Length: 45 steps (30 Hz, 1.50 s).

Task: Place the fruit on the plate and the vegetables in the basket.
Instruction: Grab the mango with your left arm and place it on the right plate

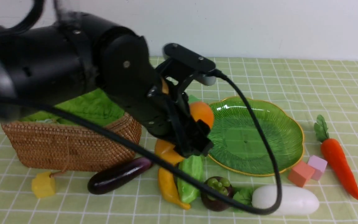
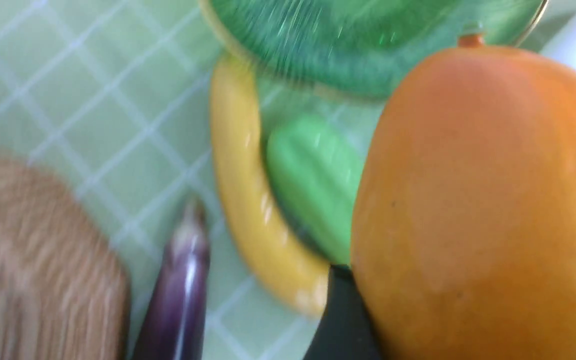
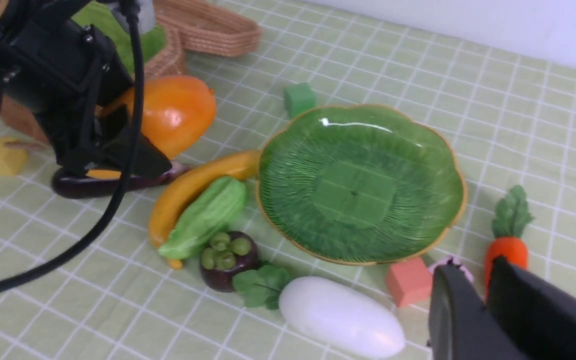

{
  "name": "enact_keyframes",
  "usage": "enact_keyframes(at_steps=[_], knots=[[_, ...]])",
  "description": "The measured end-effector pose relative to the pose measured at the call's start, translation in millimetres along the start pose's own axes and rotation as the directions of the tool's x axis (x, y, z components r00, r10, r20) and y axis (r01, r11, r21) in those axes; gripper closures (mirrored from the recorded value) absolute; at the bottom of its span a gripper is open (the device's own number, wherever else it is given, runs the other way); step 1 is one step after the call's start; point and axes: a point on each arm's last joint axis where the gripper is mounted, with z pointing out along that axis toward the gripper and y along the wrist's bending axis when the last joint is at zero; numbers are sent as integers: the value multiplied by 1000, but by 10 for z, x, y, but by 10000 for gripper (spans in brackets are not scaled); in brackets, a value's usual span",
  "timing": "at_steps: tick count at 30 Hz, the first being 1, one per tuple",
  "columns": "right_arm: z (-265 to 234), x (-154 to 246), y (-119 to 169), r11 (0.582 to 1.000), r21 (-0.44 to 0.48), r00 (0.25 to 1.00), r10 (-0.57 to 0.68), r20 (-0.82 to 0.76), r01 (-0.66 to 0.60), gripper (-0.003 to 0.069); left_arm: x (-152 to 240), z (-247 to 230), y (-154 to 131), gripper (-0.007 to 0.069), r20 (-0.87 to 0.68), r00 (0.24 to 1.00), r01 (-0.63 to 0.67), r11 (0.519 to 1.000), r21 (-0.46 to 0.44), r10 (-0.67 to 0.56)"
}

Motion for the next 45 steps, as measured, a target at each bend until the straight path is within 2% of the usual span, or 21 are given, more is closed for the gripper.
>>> enact_keyframes(at_steps=[4,7,13,19,24,28,33,36,37,38,45], knots=[[-2,6,-62,997,68,999,34,-4,-34,543,-191,260,-151,104,-22,998,-55,998,16,55],[-3,7,-75,996,82,999,40,-5,-40,540,-321,474,-231,104,-26,996,-82,996,22,82],[-4,8,-82,995,91,999,45,-5,-44,536,-522,887,-222,104,-14,992,-127,992,9,127],[-11,11,-140,988,154,1000,25,-8,-24,533,-661,1340,-206,104,-4,987,-163,986,-15,163],[-16,18,-167,982,184,999,41,-12,-38,532,-717,1714,-100,104,-1,985,-174,981,-80,175],[-15,19,-166,982,183,999,42,-14,-39,529,-693,1816,19,104,-11,986,-164,979,-117,164],[-15,21,-164,983,181,1000,17,-20,-13,524,-703,1836,52,103,5,988,-154,981,-122,155],[-14,26,-159,985,175,1000,15,-27,-10,522,-709,1837,36,61,14,990,-141,984,-110,143],[-13,29,-153,986,169,999,19,-29,-14,520,-711,1838,28,-1,18,991,-131,986,-102,134],[-13,31,-150,986,166,999,22,-31,-16,519,-708,1838,27,-25,16,991,-130,986,-100,132],[-13,40,-147,987,162,999,12,-42,-5,519,-712,1717,17,-25,-16,994,-109,990,-84,108]])
